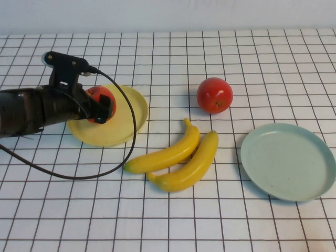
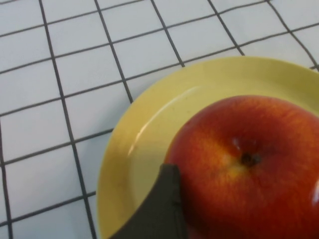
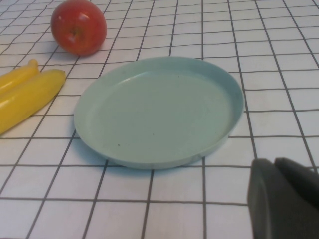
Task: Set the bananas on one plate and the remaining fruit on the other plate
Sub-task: Put one type of fruit in the left plate
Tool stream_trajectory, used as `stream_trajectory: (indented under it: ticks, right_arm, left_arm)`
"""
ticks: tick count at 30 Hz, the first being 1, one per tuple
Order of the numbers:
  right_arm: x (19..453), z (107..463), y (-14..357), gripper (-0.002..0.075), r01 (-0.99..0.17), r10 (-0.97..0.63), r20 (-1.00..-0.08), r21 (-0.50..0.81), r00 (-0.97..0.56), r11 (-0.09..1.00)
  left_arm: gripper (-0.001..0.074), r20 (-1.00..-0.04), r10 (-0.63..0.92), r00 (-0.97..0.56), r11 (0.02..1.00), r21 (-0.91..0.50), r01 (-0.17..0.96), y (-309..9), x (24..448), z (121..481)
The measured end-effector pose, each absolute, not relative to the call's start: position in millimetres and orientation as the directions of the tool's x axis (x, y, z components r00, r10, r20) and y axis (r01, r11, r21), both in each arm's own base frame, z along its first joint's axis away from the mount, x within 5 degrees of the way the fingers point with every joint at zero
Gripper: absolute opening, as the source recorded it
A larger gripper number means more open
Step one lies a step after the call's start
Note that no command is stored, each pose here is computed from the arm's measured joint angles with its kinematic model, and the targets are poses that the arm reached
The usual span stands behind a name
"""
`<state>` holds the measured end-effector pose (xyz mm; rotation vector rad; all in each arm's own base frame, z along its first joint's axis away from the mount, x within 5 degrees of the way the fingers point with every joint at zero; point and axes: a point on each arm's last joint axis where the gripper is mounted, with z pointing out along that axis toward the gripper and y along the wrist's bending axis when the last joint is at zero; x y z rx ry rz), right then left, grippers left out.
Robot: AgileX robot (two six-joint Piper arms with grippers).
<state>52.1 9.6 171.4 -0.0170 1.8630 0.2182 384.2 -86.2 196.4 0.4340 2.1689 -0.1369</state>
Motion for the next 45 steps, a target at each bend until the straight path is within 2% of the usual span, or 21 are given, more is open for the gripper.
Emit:
stream_trajectory:
  ticks: [8, 17, 25, 34, 41, 45]
  right_arm:
    - [52, 171, 10, -0.0017, -0.123, 0.099, -0.949, 0.142, -0.300, 0.982]
    - [52, 171, 10, -0.0017, -0.123, 0.099, -0.949, 0.142, -0.300, 0.982]
    - [52, 171, 10, -0.0017, -0.123, 0.099, -0.949, 0.142, -0.300, 0.982]
    - [52, 171, 10, -0.0017, -0.123, 0.099, -0.949, 0.142, -0.300, 0.982]
    - [52, 171, 10, -0.0017, -0.123, 0.099, -0.949, 0.142, -0.300, 0.982]
    - [52, 171, 10, -0.0017, -0.123, 0.099, -0.949, 0.142, -0.300, 0.982]
  left_arm:
    - [0.0668, -0.813, 0.268, -0.516, 0.922, 0.062, 0.382, -89, 387, 201]
    - [0.0668, -0.860, 0.255, -0.443, 0.921, 0.077, 0.382, -88, 380, 235]
    - [0.0668, -0.819, 0.273, -0.505, 0.923, 0.076, 0.376, -85, 372, 212]
    - [0.0668, -0.887, 0.301, -0.349, 0.905, 0.151, 0.398, -84, 362, 267]
    - [0.0668, -0.873, 0.323, -0.366, 0.902, 0.167, 0.398, -84, 363, 259]
    - [0.0668, -0.898, 0.307, -0.315, 0.876, 0.138, 0.462, -92, 365, 268]
